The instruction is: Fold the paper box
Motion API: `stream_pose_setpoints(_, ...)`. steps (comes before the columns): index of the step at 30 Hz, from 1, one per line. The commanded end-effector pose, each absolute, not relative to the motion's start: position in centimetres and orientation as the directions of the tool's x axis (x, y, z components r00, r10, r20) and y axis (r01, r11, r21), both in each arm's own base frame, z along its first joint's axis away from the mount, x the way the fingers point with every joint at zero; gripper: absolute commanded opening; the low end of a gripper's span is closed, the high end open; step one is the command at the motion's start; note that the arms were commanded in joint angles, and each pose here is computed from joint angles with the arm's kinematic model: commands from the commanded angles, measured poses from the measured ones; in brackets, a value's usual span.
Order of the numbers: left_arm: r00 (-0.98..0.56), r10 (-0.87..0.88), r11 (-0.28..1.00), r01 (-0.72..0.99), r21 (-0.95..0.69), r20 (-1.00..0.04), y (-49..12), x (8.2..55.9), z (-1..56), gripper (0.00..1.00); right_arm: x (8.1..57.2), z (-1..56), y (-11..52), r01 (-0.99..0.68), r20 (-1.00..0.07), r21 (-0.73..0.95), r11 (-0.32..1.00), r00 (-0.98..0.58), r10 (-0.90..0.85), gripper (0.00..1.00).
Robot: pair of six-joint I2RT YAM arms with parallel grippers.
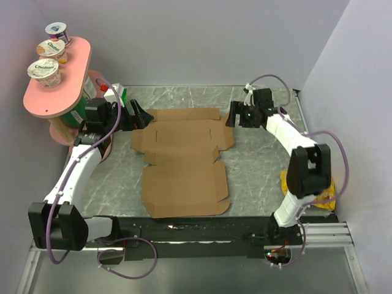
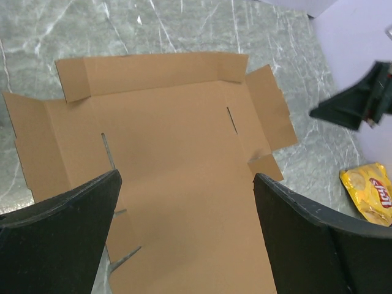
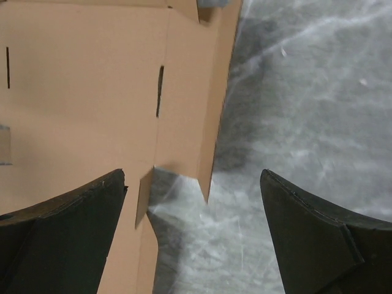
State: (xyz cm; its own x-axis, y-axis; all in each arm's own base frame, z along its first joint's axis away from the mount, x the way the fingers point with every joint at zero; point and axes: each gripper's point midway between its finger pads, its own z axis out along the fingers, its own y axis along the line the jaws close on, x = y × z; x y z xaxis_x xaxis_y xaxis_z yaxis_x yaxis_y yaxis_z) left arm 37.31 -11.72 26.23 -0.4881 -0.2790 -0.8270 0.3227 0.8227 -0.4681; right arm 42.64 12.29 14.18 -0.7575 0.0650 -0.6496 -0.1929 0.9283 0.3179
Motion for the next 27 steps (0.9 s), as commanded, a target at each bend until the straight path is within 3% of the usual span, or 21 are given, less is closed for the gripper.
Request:
stream_pose_setpoints(1, -0.504, -0.290, 0.804, 0.333, -0.493, -0.813, -11.8, 38.0, 26.3, 0.96, 46.0, 14.4, 13.1, -0.205, -0.644, 0.329, 0.922, -0.763, 0.060, 0.95)
stream_pose_setpoints(9, -0.521, -0.273, 0.827, 0.302, -0.474, -0.809, -11.0, 39.0, 25.1, 0.96, 47.2, 9.9, 13.6, -0.182, -0.555, 0.287, 0.941, -0.832, 0.009, 0.76)
stream_pose_setpoints(13, -0.550, -0.273, 0.804, 0.321, -0.501, -0.790, -11.8, 39.5, 24.9, 0.96, 47.0, 8.1, 13.5, -0.172, -0.520, 0.271, 0.947, -0.854, -0.006, 0.75)
stream_pose_setpoints(16, -0.562, -0.269, 0.792, 0.333, -0.512, -0.782, -12.2, 39.7, 25.0, 0.96, 46.9, 7.2, 14.2, -0.201, -0.511, 0.300, 0.933, -0.859, -0.021, 0.63)
stream_pose_setpoints(17, -0.556, -0.265, 0.795, 0.336, -0.505, -0.788, -12.3, 39.9, 25.2, 0.96, 47.1, 7.3, 14.6, -0.216, -0.522, 0.311, 0.926, -0.852, -0.023, 0.46)
stream_pose_setpoints(20, -0.541, -0.259, 0.819, 0.317, -0.479, -0.800, -11.7, 40.4, 25.5, 0.96, 47.0, 7.9, 14.8, -0.259, -0.580, 0.281, 0.924, -0.813, -0.052, 0.10)
stream_pose_setpoints(21, -0.530, -0.257, 0.831, 0.305, -0.464, -0.808, -11.4, 40.6, 25.5, 0.96, 46.2, 8.4, 14.6, -0.282, -0.604, 0.254, 0.925, -0.794, -0.076, 0.02)
stream_pose_setpoints(27, -0.527, -0.238, 0.846, 0.299, -0.440, -0.816, -11.1, 41.8, 25.5, 0.96, 44.9, 11.6, 14.2, -0.367, -0.778, 0.126, 0.921, -0.613, -0.138, 0.00)
